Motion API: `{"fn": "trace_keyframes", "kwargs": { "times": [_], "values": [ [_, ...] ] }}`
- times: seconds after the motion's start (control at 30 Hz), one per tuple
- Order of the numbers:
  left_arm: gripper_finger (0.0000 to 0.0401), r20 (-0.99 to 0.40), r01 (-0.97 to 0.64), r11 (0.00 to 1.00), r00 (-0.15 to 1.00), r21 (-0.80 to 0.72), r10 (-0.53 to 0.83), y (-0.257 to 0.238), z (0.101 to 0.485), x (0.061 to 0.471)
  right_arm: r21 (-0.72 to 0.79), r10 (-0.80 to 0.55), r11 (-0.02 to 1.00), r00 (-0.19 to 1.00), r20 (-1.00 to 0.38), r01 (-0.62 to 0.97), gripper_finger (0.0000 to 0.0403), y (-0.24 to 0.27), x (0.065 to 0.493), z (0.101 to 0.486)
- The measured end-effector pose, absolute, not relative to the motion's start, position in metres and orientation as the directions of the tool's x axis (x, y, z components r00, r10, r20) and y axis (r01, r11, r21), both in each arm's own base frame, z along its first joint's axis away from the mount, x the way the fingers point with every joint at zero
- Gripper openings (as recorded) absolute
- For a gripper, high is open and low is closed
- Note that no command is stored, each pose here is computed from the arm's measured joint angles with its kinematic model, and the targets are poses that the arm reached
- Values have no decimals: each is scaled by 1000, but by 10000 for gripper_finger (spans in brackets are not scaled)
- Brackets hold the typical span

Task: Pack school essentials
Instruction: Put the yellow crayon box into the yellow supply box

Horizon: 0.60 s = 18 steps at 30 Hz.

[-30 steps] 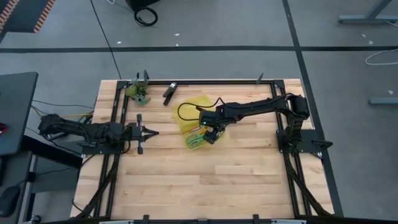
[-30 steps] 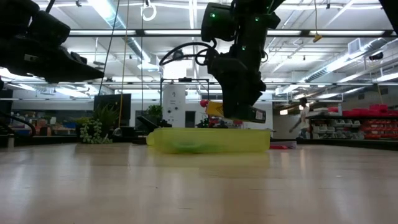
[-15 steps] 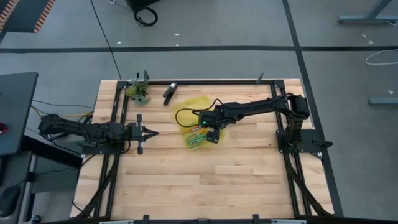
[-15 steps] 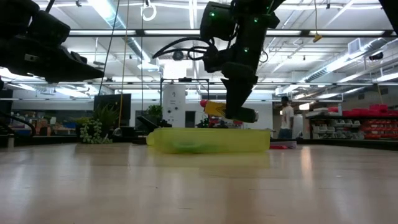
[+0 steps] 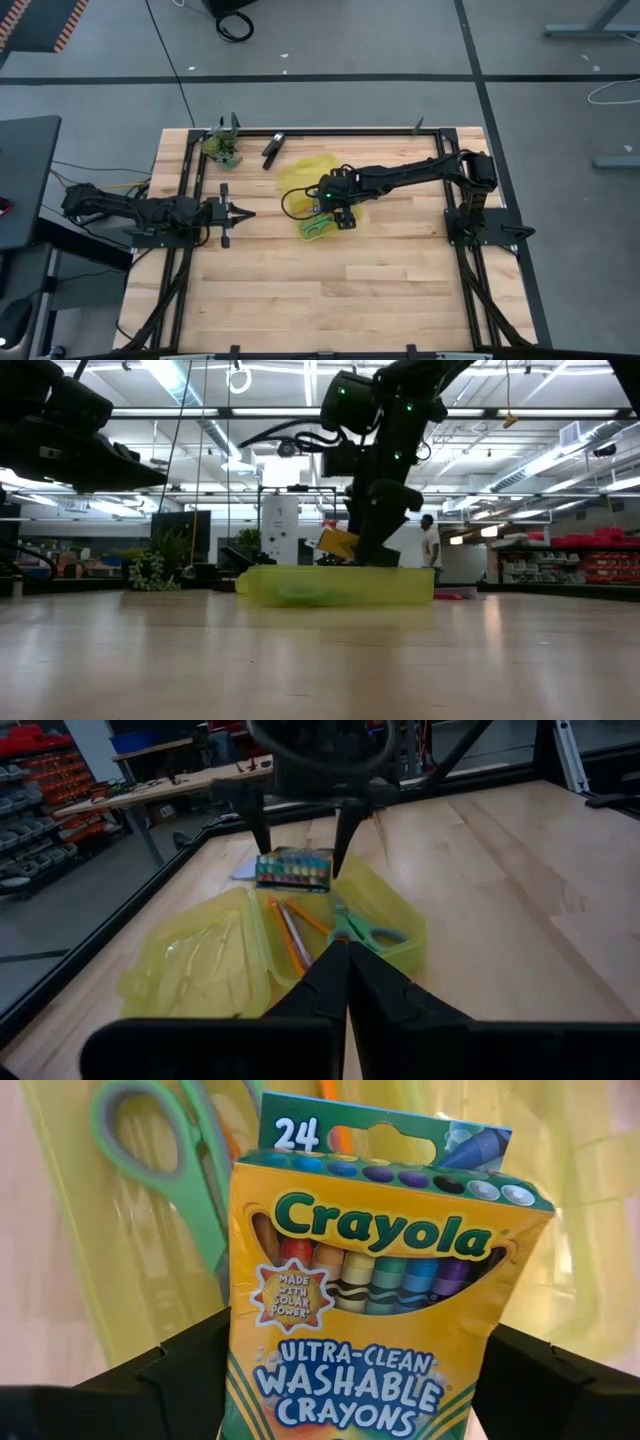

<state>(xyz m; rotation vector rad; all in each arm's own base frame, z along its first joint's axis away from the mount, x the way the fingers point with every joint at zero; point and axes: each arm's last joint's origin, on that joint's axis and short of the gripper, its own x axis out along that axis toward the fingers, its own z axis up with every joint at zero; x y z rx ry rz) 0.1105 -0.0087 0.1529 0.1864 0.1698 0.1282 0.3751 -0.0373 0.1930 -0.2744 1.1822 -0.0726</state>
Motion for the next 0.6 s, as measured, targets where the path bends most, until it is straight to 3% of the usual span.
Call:
{"fn": "trace_keyframes", "kwargs": {
  "times": [0.6],
  "values": [
    [18, -155, -111, 975, 978, 195, 142, -9, 153, 111, -235, -166, 955, 331, -929, -180, 356, -50, 362, 172]
  ]
}}
